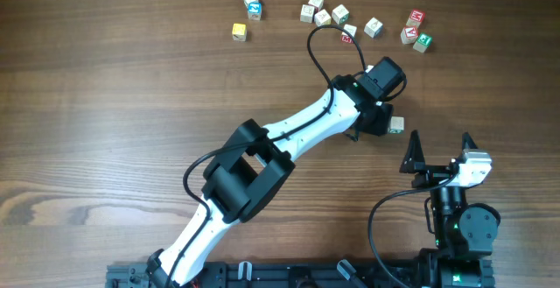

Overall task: Form a horizontal line
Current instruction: 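Place the blue P block left of the Z block and release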

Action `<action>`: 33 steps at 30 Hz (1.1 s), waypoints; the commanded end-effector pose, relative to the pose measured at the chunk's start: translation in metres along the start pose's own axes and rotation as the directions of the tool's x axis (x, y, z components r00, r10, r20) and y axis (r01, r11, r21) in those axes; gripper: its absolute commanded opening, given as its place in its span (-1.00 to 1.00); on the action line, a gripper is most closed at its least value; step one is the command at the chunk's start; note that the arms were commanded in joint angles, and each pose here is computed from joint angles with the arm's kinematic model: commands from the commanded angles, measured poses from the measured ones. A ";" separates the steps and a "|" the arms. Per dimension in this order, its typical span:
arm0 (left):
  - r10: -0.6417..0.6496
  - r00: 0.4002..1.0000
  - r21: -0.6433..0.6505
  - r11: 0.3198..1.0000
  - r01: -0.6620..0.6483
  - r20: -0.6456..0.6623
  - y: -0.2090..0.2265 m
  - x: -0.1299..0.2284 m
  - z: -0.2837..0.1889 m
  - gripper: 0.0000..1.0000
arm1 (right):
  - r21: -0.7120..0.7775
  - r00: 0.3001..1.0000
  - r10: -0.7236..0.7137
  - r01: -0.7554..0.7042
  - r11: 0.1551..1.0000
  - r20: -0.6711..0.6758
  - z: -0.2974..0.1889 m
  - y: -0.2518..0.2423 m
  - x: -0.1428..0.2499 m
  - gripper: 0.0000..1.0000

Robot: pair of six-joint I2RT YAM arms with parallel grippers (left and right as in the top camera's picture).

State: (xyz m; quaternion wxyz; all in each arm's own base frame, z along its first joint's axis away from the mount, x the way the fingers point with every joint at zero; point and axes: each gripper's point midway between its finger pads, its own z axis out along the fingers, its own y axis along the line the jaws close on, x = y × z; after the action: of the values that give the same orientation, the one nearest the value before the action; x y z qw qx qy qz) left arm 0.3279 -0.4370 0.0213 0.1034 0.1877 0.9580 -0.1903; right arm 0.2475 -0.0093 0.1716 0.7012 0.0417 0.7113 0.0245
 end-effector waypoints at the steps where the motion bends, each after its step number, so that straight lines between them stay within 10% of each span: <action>1: -0.018 1.000 0.000 1.000 0.018 -0.012 0.006 0.001 0.005 -0.35 | -0.006 1.000 0.014 -0.014 1.000 0.005 0.000 0.001 -0.001 1.00; 14: -0.082 0.996 0.076 0.993 0.085 -0.031 -0.009 0.001 0.003 -0.31 | -0.006 1.000 0.014 -0.014 1.000 0.005 0.000 0.001 -0.001 0.99; 22: -0.015 0.998 0.079 0.997 0.011 0.059 -0.018 -0.018 -0.034 0.29 | -0.006 1.000 0.014 -0.014 1.000 0.005 0.000 0.001 -0.001 0.99; 33: -0.079 0.992 0.003 0.997 0.079 0.099 0.022 -0.037 -0.058 0.28 | -0.006 1.000 0.014 -0.014 1.000 0.005 0.000 0.001 -0.001 1.00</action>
State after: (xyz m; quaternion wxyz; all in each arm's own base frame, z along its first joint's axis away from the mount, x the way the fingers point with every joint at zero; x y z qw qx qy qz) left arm 0.3380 -0.4280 0.0490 0.1049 0.1575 0.9587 -0.2122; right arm 0.2475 -0.0093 0.1716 0.7012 0.0417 0.7113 0.0245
